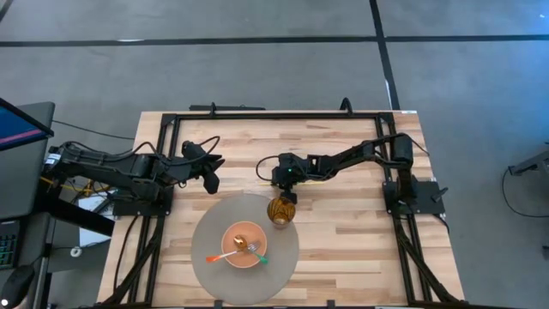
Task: Pick & Place Utensil
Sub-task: Put the yellow straw into the brown cup
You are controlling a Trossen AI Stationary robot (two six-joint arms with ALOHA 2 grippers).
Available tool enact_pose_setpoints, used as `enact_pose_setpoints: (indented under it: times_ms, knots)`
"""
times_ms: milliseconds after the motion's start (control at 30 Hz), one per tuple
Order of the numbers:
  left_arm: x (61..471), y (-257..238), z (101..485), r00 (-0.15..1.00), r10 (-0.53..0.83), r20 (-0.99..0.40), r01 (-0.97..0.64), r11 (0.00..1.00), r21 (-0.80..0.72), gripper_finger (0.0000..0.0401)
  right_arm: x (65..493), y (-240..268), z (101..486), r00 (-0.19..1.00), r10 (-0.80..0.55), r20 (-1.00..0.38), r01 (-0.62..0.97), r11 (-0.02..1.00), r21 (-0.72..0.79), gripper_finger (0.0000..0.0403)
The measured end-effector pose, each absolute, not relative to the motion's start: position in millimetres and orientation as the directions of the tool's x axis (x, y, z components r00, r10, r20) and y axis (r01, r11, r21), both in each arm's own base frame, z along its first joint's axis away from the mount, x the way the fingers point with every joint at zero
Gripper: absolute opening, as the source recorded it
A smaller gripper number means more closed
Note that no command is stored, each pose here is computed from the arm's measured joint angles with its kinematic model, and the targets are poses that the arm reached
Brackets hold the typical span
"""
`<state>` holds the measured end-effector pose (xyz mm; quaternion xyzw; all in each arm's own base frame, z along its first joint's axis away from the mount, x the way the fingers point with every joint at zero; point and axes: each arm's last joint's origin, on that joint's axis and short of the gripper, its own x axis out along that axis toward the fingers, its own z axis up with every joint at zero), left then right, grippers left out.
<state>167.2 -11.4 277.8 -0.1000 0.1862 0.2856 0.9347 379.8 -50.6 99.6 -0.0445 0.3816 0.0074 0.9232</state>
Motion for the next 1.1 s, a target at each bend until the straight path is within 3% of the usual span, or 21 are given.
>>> enact_pose_setpoints:
  times_ms: [200,467,767,933,1100]
  knots:
    - [167.3,-11.4,277.8,0.767,0.497,-0.405,-0.571,0.817,-0.081,0.0081,381.4,-52.8,119.7,0.707,-0.073,-0.703,-0.002,0.994,-0.106,0.0018]
    - [167.3,-11.4,278.1,0.768,0.497,-0.404,-0.571,0.817,-0.082,0.0081,374.0,-59.1,191.4,0.722,-0.168,-0.672,0.066,0.982,-0.174,0.0005]
    - [167.4,-11.4,278.2,0.769,0.496,-0.403,-0.571,0.817,-0.083,0.0081,324.3,-39.4,316.6,0.915,-0.160,-0.370,0.086,0.974,-0.210,0.0009]
    - [167.4,-11.4,278.3,0.769,0.496,-0.403,-0.571,0.817,-0.083,0.0081,285.6,-14.3,371.0,0.985,-0.058,-0.160,0.024,0.978,-0.207,0.0009]
    - [167.4,-11.4,278.3,0.769,0.497,-0.403,-0.571,0.817,-0.083,0.0081,268.9,8.3,390.3,0.971,0.237,-0.031,-0.238,0.948,-0.211,0.0009]
